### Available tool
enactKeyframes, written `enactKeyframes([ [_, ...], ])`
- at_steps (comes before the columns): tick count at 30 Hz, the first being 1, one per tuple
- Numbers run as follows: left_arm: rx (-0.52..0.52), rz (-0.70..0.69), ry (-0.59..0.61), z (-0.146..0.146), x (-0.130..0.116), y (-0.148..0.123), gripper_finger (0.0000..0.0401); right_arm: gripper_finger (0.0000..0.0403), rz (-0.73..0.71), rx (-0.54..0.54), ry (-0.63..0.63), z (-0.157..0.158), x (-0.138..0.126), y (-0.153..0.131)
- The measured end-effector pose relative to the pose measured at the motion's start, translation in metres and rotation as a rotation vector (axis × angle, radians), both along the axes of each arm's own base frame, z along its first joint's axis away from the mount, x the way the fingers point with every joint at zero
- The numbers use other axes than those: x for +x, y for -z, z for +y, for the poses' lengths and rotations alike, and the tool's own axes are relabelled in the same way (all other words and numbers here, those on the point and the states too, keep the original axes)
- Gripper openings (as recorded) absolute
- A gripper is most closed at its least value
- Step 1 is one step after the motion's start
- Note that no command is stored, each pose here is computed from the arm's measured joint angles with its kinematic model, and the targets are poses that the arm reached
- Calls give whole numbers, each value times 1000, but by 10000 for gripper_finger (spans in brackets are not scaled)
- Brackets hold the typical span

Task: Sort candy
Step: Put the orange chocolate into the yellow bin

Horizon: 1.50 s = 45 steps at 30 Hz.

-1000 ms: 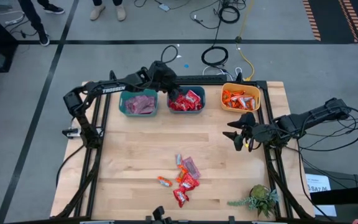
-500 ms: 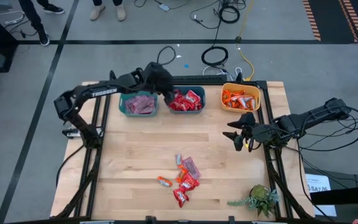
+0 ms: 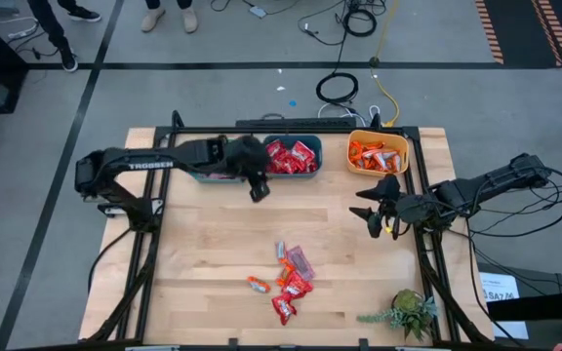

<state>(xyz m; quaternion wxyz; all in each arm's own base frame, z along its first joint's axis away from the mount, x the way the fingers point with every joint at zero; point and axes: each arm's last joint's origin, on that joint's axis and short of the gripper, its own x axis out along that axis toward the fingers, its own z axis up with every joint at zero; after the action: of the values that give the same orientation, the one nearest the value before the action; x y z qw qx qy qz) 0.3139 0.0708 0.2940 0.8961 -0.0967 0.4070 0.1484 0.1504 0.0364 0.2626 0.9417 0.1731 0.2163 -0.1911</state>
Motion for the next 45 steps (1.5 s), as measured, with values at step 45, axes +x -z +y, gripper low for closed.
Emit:
enactKeyframes([
  [45,-76,8,340,-183,-100,82,162,254,435,105,192,81,271,98],
])
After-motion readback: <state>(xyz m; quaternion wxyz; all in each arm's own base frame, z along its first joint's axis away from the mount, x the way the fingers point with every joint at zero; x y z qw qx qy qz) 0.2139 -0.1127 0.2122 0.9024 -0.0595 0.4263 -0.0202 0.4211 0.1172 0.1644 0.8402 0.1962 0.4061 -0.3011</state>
